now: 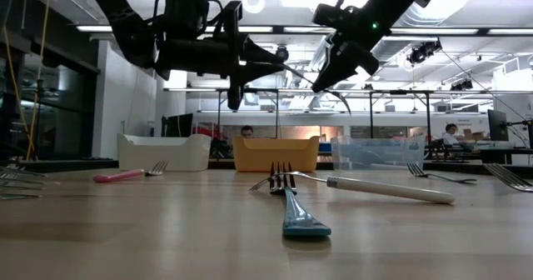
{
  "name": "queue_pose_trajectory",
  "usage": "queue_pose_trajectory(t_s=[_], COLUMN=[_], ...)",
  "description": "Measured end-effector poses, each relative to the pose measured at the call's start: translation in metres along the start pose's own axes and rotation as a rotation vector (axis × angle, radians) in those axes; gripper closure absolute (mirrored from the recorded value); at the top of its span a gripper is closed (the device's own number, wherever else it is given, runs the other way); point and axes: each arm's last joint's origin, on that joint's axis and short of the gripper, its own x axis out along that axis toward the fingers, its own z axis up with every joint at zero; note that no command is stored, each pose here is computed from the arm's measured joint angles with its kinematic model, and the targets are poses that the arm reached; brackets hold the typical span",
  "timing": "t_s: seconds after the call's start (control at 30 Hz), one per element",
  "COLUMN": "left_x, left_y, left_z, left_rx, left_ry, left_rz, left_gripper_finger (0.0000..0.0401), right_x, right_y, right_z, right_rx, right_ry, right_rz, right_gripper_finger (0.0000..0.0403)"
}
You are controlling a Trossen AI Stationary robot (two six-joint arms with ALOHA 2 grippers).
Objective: Sort silverware by color (type)
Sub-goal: Put the bottom right blue fork into the white bin
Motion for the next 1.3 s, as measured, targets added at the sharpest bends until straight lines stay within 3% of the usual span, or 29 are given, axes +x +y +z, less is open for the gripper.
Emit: queue_pose_trajectory(t_s=[0.13,0.3,0.53,0.73,1.0,1.3], left_x=[-0.001,-0.001,-0.01,-0.034,-0.091,-0.158], left_y=[0.002,0.002,0.005,0.013,0.014,0.015], left_z=[0.0,0.001,0.011,0.019,0.019,0.001], left_rx=[0.024,0.061,0.121,0.125,0.176,0.234], left_ry=[-0.001,-0.005,-0.082,-0.128,-0.232,-0.31], left_rz=[0.019,0.018,0.071,0.12,0.235,0.424], left_gripper_finger=[0.0392,0.0394,0.0396,0.0397,0.0397,0.0397], right_x=[0.0,0.0,-0.003,-0.013,-0.016,-0.015], right_y=[0.0,0.0,-0.007,-0.012,-0.014,-0.013], right_z=[0.0,0.001,0.004,0.018,0.021,0.019], right_rx=[0.003,0.008,0.059,0.064,0.077,0.108], right_ry=[0.004,-0.009,0.035,0.016,0.018,0.031], right_rz=[-0.003,-0.001,-0.168,-0.247,-0.257,-0.251], right_gripper_finger=[0.0393,0.0366,0.0284,0.0259,0.0289,0.0378])
